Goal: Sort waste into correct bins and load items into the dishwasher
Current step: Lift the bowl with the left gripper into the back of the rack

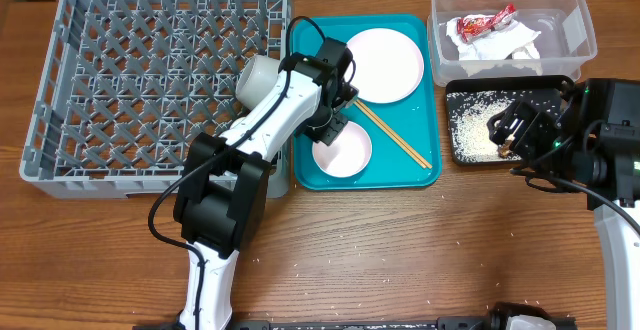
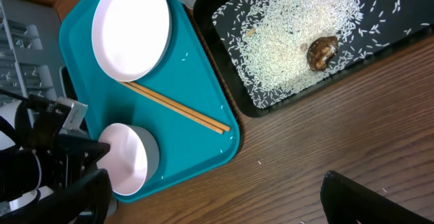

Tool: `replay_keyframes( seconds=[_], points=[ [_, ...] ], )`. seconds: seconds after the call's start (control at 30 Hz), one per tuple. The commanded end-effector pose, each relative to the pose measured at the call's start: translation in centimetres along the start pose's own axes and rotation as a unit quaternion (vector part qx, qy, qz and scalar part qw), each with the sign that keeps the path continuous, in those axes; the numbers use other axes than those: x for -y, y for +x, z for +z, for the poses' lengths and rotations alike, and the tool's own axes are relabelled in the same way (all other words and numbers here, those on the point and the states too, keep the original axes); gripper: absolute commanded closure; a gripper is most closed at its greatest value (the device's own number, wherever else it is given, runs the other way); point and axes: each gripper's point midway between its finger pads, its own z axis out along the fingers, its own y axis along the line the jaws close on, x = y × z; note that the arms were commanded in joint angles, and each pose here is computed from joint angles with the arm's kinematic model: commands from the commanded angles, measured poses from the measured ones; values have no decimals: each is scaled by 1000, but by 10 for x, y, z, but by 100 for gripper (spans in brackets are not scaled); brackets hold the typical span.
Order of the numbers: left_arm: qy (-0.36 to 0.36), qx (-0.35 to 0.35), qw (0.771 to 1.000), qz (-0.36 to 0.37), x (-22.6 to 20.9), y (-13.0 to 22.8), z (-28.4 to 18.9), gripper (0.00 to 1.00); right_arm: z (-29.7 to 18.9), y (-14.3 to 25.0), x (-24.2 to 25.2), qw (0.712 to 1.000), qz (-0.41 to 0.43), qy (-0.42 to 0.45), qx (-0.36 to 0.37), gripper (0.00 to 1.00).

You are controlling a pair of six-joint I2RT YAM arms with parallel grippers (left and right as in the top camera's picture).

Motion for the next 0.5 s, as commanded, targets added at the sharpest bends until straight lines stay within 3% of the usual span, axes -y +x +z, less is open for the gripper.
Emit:
replay_keyframes(
  seconds=[0.0, 0.23, 0.33, 0.47],
  points=[
    [-23, 17, 999, -44, -8, -9, -25, 96, -5, -6, -2, 1000, -3, -1, 12, 0],
    [-55, 134, 984, -104, -21, -24, -137, 96, -5, -6, -2, 1000, -3, -1, 12, 0],
    [-112, 190, 960, -169, -44, -8, -195, 96, -5, -6, -2, 1000, -3, -1, 12, 0],
    [-233, 234, 909, -252, -84, 33, -260, 96, -5, -6, -2, 1000, -3, -1, 12, 0]
  ],
)
